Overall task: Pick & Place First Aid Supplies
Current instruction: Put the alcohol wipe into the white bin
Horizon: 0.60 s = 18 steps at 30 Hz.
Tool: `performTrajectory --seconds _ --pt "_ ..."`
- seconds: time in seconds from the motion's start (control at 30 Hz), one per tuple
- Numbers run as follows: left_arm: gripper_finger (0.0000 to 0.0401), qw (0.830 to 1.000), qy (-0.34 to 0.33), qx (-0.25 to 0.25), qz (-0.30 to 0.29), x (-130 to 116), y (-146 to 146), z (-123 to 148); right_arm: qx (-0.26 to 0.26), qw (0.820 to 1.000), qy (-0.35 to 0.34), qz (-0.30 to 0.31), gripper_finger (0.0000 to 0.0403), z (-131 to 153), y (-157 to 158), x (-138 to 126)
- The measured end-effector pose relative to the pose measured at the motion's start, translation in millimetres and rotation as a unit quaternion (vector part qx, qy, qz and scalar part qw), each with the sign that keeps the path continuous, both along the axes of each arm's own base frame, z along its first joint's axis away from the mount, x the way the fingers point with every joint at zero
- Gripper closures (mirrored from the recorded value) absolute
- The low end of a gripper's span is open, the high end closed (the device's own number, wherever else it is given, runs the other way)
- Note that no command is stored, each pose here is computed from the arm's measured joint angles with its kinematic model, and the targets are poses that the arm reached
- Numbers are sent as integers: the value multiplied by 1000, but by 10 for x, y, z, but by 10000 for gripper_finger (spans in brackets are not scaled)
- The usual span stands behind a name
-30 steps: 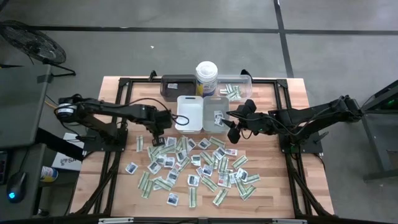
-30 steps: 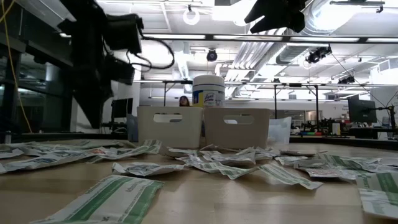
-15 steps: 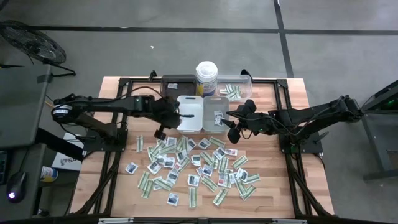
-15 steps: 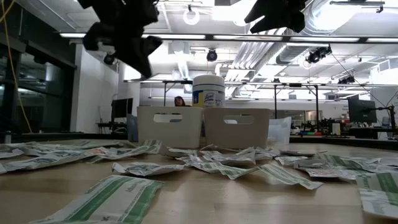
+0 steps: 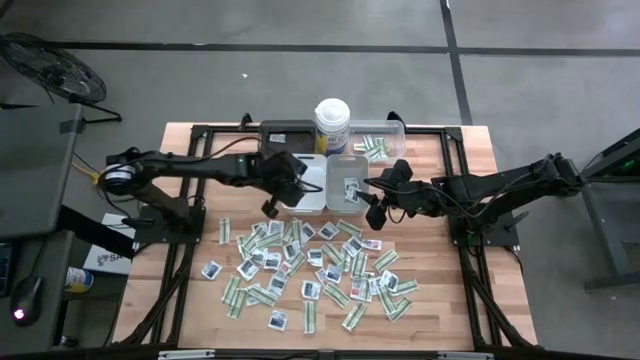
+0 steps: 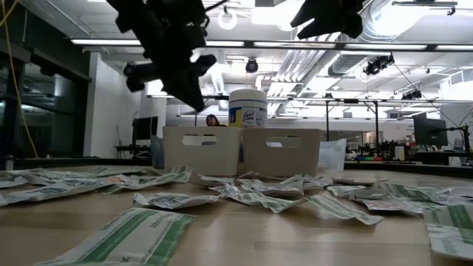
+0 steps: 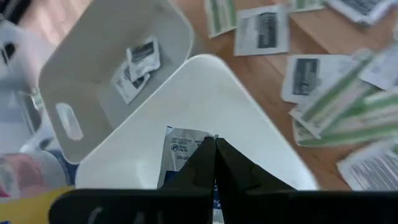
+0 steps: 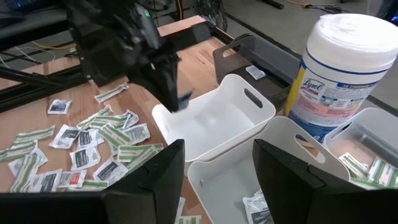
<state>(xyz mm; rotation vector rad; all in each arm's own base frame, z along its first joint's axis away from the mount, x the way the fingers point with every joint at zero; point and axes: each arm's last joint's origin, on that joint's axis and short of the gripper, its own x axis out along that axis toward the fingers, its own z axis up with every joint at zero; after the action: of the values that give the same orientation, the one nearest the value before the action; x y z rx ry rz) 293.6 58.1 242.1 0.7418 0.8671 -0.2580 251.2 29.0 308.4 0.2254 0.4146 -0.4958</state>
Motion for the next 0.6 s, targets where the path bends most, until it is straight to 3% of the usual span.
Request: performTrajectory --seconds 0.3,0.47,0.6 --pt "401 994 -28 -56 90 106 290 -136 1 1000 -8 -23 219 3 -10 -4" --pt "401 977 -43 -127 167 104 415 -170 5 999 -11 -36 219 -1 -15 -9" --pt "401 969 -47 -148 194 91 455 -168 4 999 -5 -36 219 -9 -16 -14"
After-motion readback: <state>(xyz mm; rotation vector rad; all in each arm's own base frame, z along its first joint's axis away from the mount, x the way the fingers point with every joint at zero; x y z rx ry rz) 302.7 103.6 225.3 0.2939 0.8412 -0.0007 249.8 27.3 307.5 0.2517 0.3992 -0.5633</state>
